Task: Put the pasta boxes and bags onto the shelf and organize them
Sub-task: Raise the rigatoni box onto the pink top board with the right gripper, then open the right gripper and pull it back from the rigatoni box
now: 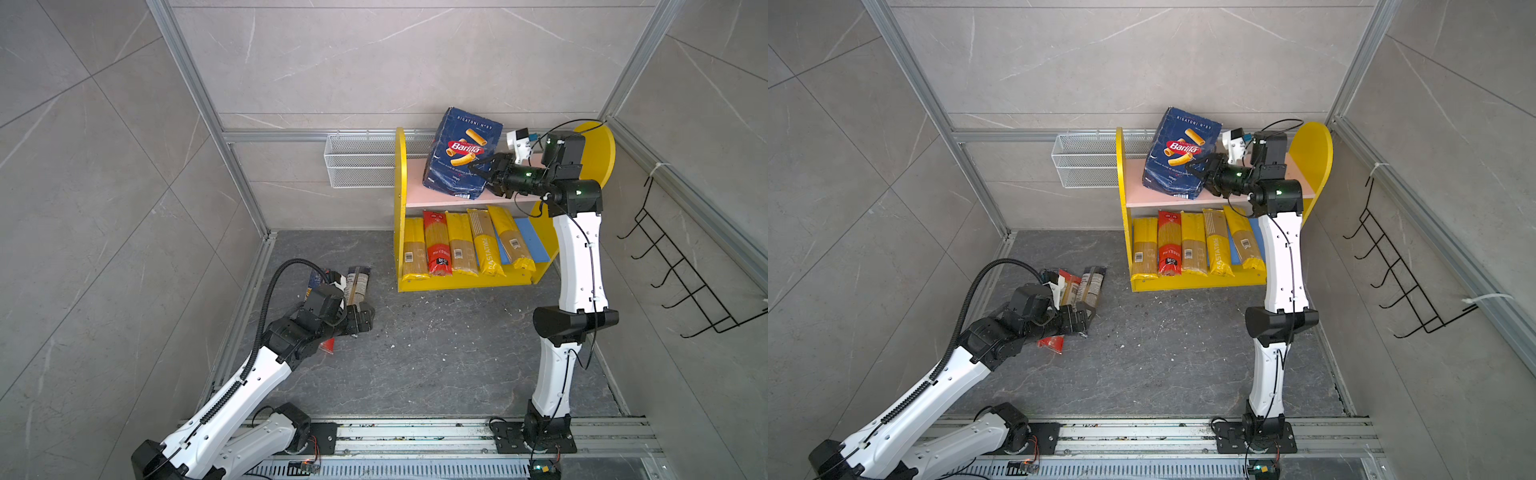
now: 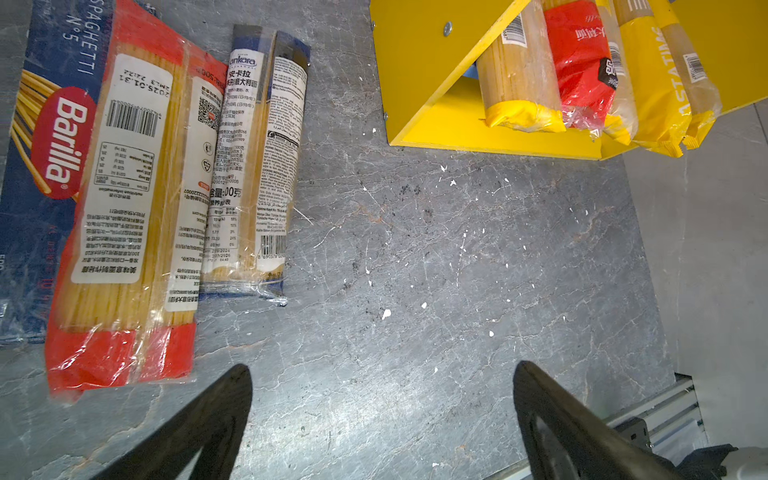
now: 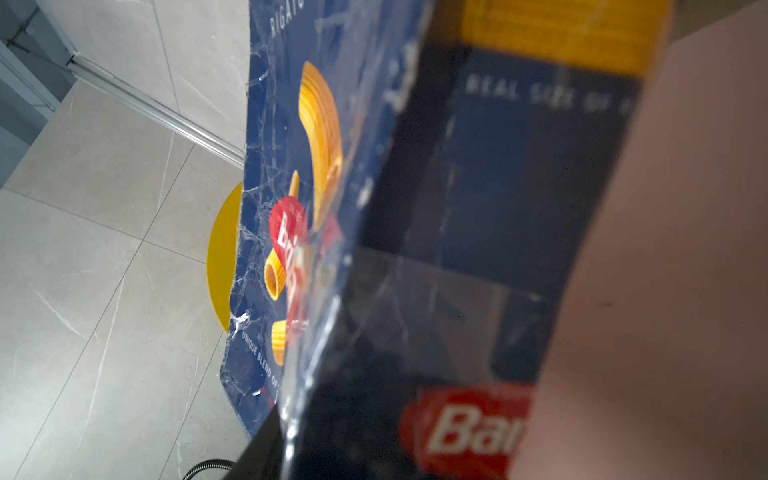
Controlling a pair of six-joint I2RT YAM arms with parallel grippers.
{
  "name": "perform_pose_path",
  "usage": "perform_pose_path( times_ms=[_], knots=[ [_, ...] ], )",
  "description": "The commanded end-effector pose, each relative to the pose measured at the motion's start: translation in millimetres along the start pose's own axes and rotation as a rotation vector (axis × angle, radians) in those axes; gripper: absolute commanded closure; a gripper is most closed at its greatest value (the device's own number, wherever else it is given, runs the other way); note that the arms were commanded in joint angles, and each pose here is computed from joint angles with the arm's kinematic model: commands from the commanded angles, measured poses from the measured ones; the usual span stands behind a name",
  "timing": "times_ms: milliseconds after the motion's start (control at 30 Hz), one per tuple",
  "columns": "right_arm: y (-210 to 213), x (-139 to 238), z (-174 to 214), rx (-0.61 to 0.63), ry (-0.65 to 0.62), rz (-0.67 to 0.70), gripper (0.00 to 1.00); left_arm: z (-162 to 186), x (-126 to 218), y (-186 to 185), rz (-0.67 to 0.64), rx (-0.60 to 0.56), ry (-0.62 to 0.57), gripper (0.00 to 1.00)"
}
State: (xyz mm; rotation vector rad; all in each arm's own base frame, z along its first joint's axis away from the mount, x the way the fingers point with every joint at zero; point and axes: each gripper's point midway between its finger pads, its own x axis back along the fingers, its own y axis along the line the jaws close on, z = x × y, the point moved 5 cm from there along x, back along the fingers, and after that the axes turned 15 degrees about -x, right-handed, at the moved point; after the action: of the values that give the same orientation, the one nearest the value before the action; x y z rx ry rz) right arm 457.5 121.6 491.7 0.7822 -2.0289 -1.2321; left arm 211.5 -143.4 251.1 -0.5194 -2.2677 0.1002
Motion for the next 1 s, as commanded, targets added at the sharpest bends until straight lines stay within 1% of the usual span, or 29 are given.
perform_pose_path(
  times_ms=[0, 200, 467, 567, 633, 700, 767, 867, 967],
  knots=[
    [48, 12, -10, 0.153, -0.039, -0.201, 0.66, -12, 8, -3, -0.005, -0.033, -0.033, 0.0],
    [35, -1, -10, 0.134, -0.007, -0.19, 0.65, -12, 2, -4, -0.007, -0.028, -0.021, 0.0],
    [29, -7, 0, 0.137, 0.03, -0.157, 0.6, -13, -5, -6, 0.006, -0.017, -0.009, 0.0],
    [25, -12, 4, 0.129, 0.047, -0.148, 0.57, -12, -6, -6, 0.006, -0.017, -0.007, 0.0],
    [24, -15, 7, 0.129, 0.052, -0.138, 0.5, -11, -5, -6, 0.007, -0.017, -0.009, 0.0],
    [24, -16, 9, 0.132, 0.056, -0.132, 0.36, -11, -3, -5, 0.007, -0.018, -0.013, 0.0],
    [25, -15, 10, 0.134, 0.053, -0.126, 0.31, -9, -2, -4, 0.003, -0.018, -0.014, 0.0],
    [25, -14, 11, 0.139, 0.052, -0.118, 0.18, -7, -2, -3, 0.0, -0.02, -0.012, 0.0],
    [24, -10, 12, 0.146, 0.039, -0.093, 0.11, -6, -1, -3, 0.0, -0.021, -0.012, 0.0]
  ],
)
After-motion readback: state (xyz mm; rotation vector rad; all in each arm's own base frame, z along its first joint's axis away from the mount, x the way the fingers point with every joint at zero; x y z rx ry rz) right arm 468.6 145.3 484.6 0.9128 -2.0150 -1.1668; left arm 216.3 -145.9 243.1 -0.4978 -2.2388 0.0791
